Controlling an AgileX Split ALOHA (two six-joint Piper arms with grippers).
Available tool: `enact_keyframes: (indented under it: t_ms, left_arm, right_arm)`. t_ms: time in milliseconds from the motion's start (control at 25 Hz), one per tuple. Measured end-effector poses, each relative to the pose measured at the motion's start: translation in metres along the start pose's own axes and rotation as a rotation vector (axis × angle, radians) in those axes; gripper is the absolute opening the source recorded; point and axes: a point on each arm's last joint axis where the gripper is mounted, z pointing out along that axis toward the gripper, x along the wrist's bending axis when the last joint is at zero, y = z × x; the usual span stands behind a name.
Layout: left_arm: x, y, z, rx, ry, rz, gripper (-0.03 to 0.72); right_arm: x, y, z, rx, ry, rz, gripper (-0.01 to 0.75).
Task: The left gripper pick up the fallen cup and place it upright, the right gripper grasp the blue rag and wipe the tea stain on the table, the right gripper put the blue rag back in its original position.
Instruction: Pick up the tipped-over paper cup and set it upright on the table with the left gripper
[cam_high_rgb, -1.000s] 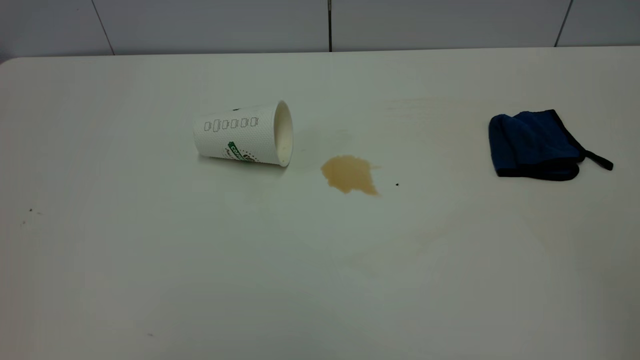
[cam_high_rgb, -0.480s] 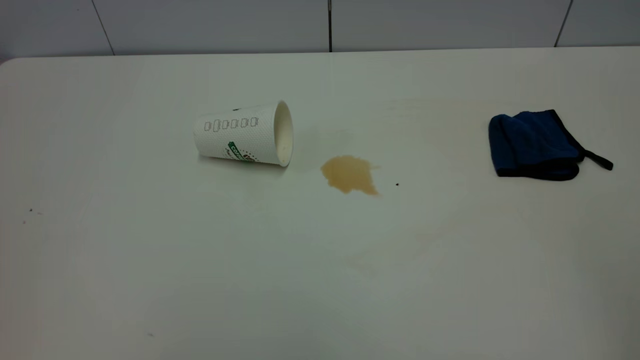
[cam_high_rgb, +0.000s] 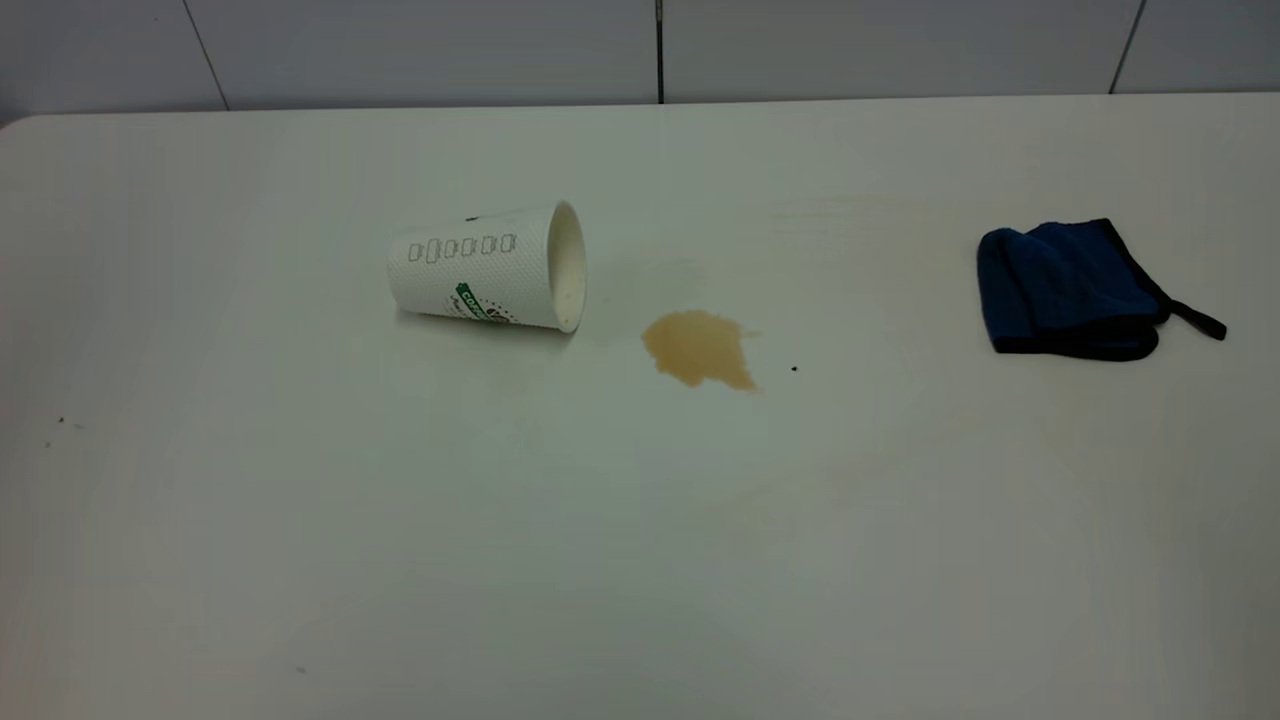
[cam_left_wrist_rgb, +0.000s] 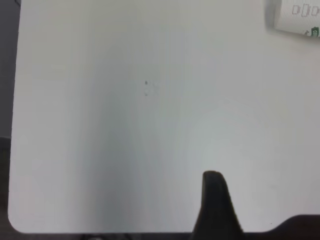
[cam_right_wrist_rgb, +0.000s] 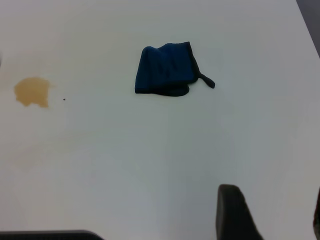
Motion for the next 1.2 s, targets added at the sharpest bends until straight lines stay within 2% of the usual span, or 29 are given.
enact_keyframes:
  t_ms: [200, 320, 480, 640, 880, 1040, 1200]
  left_arm:
    - [-0.022, 0.059, 0.043, 0.079, -0.032, 0.124, 0.552]
    - [-0.047, 0.086, 0.070, 0.109, -0.019, 0.191, 0.552]
    - [-0.094, 0.110, 0.115, 0.171, 0.044, 0.298, 0.552]
    - [-0.146, 0.116, 0.160, 0.217, 0.125, 0.416, 0.552]
    - [-0.214, 0.107, 0.209, 0.245, 0.177, 0.596, 0.552]
    - [-0.247, 0.095, 0.237, 0.280, 0.220, 0.678, 0.552]
    - [-0.269, 0.090, 0.259, 0.285, 0.257, 0.722, 0.552]
  right_arm:
    - [0.000, 0.000, 0.000, 0.000, 0.000, 0.000, 0.416]
    - [0.000, 0.000, 0.000, 0.000, 0.000, 0.000, 0.416]
    - [0.000, 0.000, 0.000, 0.000, 0.000, 0.000, 0.416]
    - [0.000, 0.000, 0.000, 0.000, 0.000, 0.000, 0.416]
    - [0.000, 0.000, 0.000, 0.000, 0.000, 0.000, 0.416]
    - [0.000, 0.000, 0.000, 0.000, 0.000, 0.000, 0.416]
    - [0.000, 0.000, 0.000, 0.000, 0.000, 0.000, 0.416]
